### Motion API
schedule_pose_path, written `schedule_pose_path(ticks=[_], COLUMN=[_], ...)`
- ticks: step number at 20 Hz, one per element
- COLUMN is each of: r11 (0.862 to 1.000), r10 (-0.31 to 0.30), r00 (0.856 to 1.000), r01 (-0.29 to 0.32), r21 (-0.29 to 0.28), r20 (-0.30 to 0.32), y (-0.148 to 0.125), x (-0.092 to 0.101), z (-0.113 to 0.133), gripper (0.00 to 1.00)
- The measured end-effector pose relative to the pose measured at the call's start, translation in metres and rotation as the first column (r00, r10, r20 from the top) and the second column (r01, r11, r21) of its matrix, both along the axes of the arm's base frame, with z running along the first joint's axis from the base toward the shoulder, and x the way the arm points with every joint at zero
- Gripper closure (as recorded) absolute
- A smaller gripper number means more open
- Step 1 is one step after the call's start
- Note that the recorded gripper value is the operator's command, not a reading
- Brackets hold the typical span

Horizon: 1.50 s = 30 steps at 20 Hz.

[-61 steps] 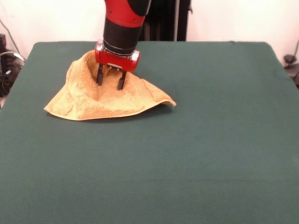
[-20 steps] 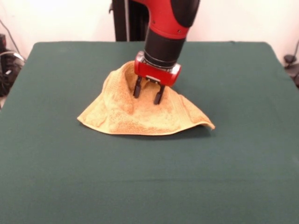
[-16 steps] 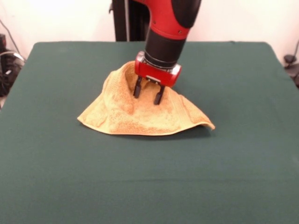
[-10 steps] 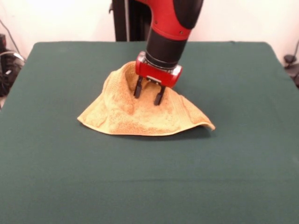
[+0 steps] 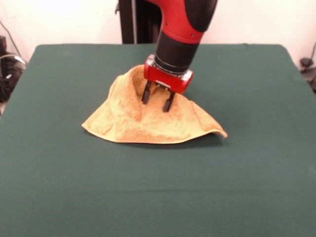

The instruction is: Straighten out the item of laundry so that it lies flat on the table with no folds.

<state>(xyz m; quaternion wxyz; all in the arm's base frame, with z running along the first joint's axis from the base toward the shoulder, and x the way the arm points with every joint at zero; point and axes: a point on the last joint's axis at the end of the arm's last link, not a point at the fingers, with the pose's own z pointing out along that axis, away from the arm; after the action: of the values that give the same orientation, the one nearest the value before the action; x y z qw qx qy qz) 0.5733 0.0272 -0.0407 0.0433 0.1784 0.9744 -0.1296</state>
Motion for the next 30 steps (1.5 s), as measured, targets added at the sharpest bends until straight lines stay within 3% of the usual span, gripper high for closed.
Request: schedule_pose_path(ticks=[6,16,25,30], r11=[1.0,0.998,0.995,0.994], r10=[-0.016,-0.044,-0.051,-0.053], r00=[1.0,0.998,0.998,0.996], r01=[0.016,0.046,0.047,0.046], r21=[-0.006,0.035,0.086,0.104], r20=[-0.003,-0.041,0.044,0.067], y=[0.0,0.008,0.034,0.056], x=[0.001,0.004,0.032,0.039], z=[0.0,0.013,0.06,0.07], gripper=[0.0,0.0,0.0,0.0])
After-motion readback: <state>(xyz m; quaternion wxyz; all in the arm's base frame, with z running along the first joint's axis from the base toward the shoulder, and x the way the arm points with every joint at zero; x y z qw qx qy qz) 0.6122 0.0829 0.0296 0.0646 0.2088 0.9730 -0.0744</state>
